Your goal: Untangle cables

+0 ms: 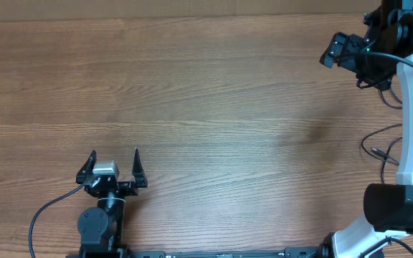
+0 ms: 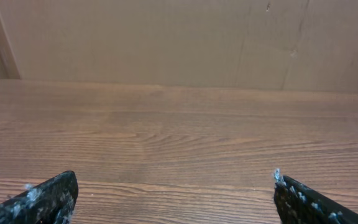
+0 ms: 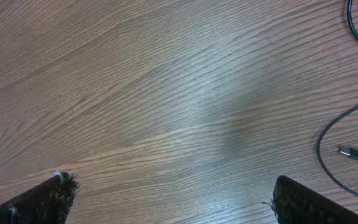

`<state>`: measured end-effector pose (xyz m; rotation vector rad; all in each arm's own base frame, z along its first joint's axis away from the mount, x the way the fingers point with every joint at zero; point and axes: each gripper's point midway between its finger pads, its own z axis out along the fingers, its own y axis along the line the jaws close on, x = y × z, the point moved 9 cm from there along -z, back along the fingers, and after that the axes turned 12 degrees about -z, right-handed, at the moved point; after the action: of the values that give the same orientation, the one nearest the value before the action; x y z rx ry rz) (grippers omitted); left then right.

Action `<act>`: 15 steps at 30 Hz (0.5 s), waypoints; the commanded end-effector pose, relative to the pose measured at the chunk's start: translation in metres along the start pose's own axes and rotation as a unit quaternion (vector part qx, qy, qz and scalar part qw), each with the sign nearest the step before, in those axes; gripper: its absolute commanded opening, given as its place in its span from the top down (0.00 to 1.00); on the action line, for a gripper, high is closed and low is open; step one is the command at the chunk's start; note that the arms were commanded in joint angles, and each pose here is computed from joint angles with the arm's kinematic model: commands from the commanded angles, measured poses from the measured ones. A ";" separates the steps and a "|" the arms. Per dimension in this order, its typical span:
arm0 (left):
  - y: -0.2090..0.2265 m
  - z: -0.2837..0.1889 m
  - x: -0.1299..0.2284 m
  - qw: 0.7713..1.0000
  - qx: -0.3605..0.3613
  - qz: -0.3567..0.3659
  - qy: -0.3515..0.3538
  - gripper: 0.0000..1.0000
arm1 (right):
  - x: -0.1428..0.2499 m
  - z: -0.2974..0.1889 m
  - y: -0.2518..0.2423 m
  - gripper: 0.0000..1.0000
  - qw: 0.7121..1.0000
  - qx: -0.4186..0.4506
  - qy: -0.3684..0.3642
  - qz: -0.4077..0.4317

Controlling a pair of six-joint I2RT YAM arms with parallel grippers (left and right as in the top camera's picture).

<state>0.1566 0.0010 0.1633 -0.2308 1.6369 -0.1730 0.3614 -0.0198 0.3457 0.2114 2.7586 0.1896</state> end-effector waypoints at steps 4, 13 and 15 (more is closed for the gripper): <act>0.000 0.000 0.000 1.000 0.002 0.012 -0.002 0.00 | 0.000 -0.013 0.002 0.00 1.000 -0.001 -0.020 -0.003; 0.000 0.000 0.000 1.000 0.002 0.012 -0.002 0.01 | 0.000 -0.013 0.002 0.00 1.000 -0.001 -0.020 -0.003; 0.000 0.000 0.000 1.000 0.002 0.012 -0.002 0.01 | 0.000 -0.013 0.002 0.00 1.000 -0.001 -0.020 -0.003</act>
<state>0.1566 0.0010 0.1633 -0.2304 1.6370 -0.1728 0.3615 -0.0197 0.3457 0.2103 2.7583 0.1896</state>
